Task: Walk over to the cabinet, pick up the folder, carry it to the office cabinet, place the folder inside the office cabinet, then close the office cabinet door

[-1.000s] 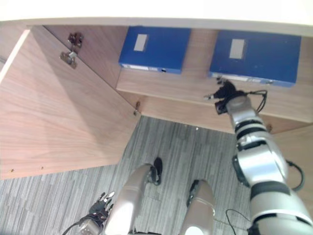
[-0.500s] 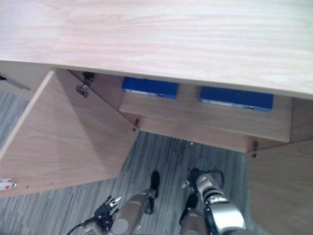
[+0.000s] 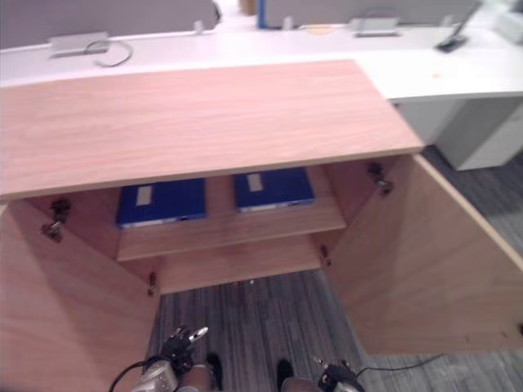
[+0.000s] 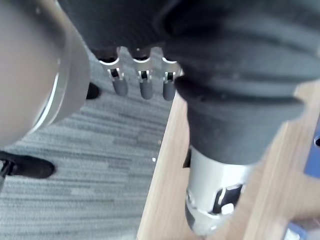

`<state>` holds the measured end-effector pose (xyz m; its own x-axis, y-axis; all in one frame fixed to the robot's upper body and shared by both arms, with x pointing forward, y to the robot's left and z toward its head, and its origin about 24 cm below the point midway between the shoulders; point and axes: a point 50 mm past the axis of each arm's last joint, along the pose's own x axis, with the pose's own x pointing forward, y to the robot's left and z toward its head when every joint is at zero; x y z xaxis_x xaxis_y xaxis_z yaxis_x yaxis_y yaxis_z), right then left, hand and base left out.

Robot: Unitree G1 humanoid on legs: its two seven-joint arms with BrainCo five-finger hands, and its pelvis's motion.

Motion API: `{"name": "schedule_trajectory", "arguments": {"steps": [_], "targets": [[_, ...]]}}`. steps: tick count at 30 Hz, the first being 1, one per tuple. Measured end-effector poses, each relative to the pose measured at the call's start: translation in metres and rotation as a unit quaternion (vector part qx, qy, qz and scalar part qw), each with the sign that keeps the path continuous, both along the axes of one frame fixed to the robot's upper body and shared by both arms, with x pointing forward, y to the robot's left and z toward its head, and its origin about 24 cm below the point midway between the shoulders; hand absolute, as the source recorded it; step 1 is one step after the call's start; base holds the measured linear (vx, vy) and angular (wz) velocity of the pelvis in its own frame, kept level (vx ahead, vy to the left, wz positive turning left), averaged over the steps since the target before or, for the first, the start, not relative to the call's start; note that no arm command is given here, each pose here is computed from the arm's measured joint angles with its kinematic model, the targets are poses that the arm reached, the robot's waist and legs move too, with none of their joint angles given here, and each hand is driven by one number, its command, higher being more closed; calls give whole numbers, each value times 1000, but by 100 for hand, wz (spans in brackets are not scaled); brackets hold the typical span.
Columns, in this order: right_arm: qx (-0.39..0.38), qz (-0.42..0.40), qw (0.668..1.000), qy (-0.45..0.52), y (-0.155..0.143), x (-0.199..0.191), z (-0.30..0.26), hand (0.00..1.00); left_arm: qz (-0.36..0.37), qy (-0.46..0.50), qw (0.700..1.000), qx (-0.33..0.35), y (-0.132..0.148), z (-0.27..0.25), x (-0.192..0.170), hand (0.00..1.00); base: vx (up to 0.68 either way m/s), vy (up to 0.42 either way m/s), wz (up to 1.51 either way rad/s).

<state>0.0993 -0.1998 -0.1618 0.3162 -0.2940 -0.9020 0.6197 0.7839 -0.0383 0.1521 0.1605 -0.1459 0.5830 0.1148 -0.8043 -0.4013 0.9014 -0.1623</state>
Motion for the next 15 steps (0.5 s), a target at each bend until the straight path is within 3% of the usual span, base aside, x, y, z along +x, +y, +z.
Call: {"name": "schedule_trajectory", "arguments": {"steps": [8,15], "targets": [[19,5,1000,-1,7,-4,-2,0,-60,36,996,53,12,-6,-13,0,32,142,-77],[26,5,999,-23,9,8,1,0,-51,45,996,64,16,-7,-16,0,-1,17,-71]]}}
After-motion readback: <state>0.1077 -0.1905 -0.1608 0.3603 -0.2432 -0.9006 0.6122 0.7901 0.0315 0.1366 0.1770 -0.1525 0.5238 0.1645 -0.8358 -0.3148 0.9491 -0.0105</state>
